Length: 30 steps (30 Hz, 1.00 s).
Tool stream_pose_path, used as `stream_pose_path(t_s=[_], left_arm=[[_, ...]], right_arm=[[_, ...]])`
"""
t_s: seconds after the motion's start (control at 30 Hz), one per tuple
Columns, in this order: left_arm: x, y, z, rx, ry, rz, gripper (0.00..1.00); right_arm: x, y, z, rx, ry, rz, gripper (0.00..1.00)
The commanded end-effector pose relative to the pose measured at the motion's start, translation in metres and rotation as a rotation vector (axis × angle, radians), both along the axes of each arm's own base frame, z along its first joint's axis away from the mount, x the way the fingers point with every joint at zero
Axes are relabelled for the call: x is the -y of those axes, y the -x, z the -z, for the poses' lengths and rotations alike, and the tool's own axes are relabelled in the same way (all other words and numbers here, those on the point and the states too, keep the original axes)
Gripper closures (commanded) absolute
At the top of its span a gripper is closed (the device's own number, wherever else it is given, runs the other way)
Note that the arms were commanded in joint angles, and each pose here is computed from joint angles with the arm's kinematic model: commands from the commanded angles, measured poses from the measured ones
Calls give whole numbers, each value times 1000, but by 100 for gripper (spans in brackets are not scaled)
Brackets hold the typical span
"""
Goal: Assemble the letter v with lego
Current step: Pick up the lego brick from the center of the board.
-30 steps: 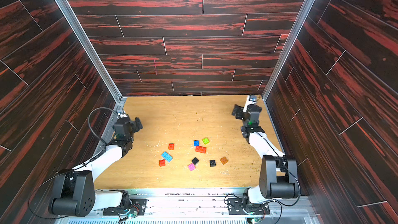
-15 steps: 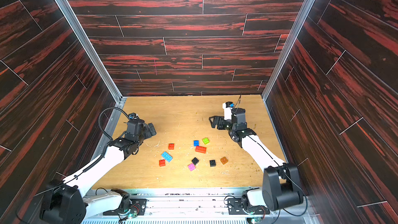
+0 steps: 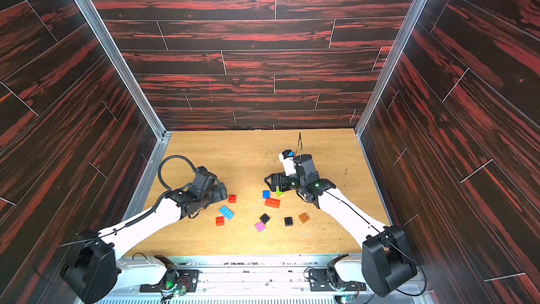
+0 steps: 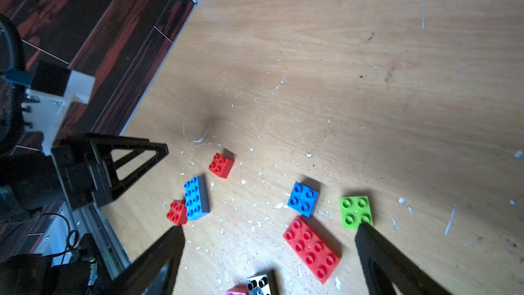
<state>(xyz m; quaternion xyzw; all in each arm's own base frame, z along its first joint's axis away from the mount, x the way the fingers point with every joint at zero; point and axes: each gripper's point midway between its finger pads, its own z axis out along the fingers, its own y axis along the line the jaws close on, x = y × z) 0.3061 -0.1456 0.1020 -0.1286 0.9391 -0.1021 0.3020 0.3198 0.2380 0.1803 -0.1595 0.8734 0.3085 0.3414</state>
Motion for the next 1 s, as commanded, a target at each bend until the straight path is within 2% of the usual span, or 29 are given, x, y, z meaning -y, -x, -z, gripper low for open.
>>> stream_pose_path(t_s=[0.0, 0.17, 0.53, 0.97], left_arm=[[6, 13, 15, -64, 14, -62, 9], [21, 22, 35, -116, 19, -100, 15], [19, 33, 51, -116, 14, -225, 16], [18, 41, 74, -153, 7, -246, 22]], right_arm=[[3, 3, 9, -23, 38, 21, 3], [1, 8, 14, -31, 63, 13, 4], [-1, 10, 17, -52, 63, 6, 4], [-2, 11, 20, -56, 56, 3, 5]])
